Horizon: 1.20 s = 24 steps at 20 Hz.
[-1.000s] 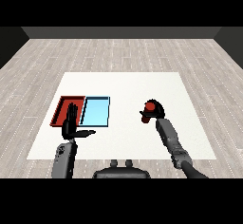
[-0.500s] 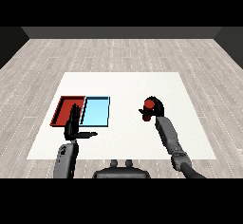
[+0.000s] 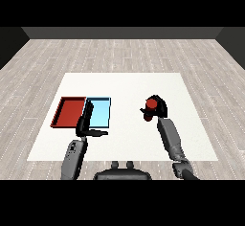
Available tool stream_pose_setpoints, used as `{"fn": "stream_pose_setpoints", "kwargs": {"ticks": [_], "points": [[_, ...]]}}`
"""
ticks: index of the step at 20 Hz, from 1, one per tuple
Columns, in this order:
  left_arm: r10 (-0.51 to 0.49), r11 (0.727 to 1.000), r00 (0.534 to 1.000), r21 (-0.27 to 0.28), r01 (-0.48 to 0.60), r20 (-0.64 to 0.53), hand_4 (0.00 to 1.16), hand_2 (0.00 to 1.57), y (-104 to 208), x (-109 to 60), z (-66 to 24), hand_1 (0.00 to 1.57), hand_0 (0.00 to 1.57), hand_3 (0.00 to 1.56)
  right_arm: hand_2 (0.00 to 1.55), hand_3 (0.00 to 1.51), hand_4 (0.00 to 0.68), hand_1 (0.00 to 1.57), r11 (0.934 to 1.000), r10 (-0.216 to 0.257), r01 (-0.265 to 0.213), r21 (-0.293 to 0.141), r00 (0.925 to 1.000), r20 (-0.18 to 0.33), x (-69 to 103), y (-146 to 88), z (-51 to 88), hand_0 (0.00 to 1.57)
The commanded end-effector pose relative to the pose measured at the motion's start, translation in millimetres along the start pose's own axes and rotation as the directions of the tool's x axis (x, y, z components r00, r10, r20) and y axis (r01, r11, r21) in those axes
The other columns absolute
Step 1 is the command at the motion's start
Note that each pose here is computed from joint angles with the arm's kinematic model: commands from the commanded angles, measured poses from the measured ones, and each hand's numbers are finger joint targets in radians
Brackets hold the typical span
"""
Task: Pick the red can and put it in the red box
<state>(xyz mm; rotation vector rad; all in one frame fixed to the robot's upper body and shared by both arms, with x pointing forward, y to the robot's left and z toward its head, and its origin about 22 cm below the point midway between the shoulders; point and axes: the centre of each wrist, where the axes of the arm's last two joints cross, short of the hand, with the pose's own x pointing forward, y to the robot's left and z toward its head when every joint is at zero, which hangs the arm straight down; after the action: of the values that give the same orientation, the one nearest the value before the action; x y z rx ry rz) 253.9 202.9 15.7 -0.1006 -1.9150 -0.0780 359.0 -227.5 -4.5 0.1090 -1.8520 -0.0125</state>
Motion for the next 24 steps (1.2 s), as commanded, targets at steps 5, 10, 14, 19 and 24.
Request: {"fn": "stream_pose_setpoints", "kwargs": {"ticks": [5,10,14,19,24], "points": [[0.061,0.995,0.997,-0.082,-0.064,-0.043,0.00,0.00,-46.7,-1.0,-14.6,0.00,0.00,0.00,1.44,1.42,0.652,1.42,0.9996,-0.026,0.026,0.006,0.9994,0.020,15.8,74.6,18.1,1.42],[0.077,0.991,0.995,-0.104,-0.083,-0.058,0.00,0.00,-84.6,4.0,-18.9,0.00,0.00,0.00,1.45,1.43,0.658,1.44,0.9996,-0.016,0.015,0.023,0.9989,0.043,24.9,97.7,15.5,1.44],[0.097,0.984,0.995,-0.146,-0.101,-0.034,0.00,0.00,-89.8,14.1,-11.6,0.00,0.00,0.00,1.42,1.41,0.640,1.41,0.9981,-0.037,0.035,0.050,0.9981,0.048,31.0,121.8,19.0,1.41],[0.053,0.987,0.996,-0.147,-0.064,-0.073,0.00,0.00,-110.5,-6.5,-16.7,0.00,0.00,0.00,1.40,1.40,0.626,1.38,0.9951,-0.040,0.031,0.094,0.9942,0.100,37.7,127.7,30.0,1.38],[0.072,0.987,0.995,-0.138,-0.081,-0.067,0.00,0.00,-99.8,-3.1,-46.4,0.00,0.00,0.00,1.41,1.40,0.615,1.40,0.9931,-0.056,0.044,0.109,0.9933,0.102,39.8,132.5,37.1,1.40]]}}
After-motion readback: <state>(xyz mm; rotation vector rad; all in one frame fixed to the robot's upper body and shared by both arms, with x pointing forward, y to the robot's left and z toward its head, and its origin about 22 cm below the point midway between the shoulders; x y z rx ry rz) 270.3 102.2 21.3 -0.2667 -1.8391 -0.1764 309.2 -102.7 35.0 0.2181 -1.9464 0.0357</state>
